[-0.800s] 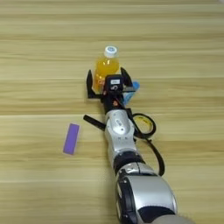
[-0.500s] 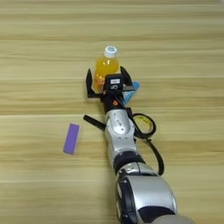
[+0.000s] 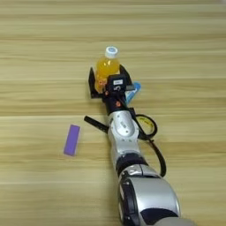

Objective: Move the objects on the table

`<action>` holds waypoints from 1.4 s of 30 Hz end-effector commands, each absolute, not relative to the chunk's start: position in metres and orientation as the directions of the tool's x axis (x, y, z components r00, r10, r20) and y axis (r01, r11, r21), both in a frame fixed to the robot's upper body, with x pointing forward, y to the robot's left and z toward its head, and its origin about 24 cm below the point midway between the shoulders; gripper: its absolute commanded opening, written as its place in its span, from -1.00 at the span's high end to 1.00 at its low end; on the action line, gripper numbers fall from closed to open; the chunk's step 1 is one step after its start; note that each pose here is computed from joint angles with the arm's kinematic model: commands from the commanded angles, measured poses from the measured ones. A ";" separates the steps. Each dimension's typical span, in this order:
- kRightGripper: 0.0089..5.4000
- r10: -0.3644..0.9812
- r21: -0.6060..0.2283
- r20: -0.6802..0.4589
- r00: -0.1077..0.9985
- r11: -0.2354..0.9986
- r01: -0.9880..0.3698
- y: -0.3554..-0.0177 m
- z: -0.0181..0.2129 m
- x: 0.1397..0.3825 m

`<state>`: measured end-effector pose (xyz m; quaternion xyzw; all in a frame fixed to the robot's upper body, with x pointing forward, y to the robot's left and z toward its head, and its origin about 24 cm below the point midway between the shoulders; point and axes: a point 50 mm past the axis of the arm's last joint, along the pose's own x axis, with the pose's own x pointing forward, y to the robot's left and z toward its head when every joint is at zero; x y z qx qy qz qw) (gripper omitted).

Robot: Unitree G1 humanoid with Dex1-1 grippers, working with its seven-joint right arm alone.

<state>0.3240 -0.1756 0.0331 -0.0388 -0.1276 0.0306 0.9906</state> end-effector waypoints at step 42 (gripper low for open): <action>-0.27 0.602 -0.168 0.449 0.660 0.782 -0.600 -0.110 0.061 0.304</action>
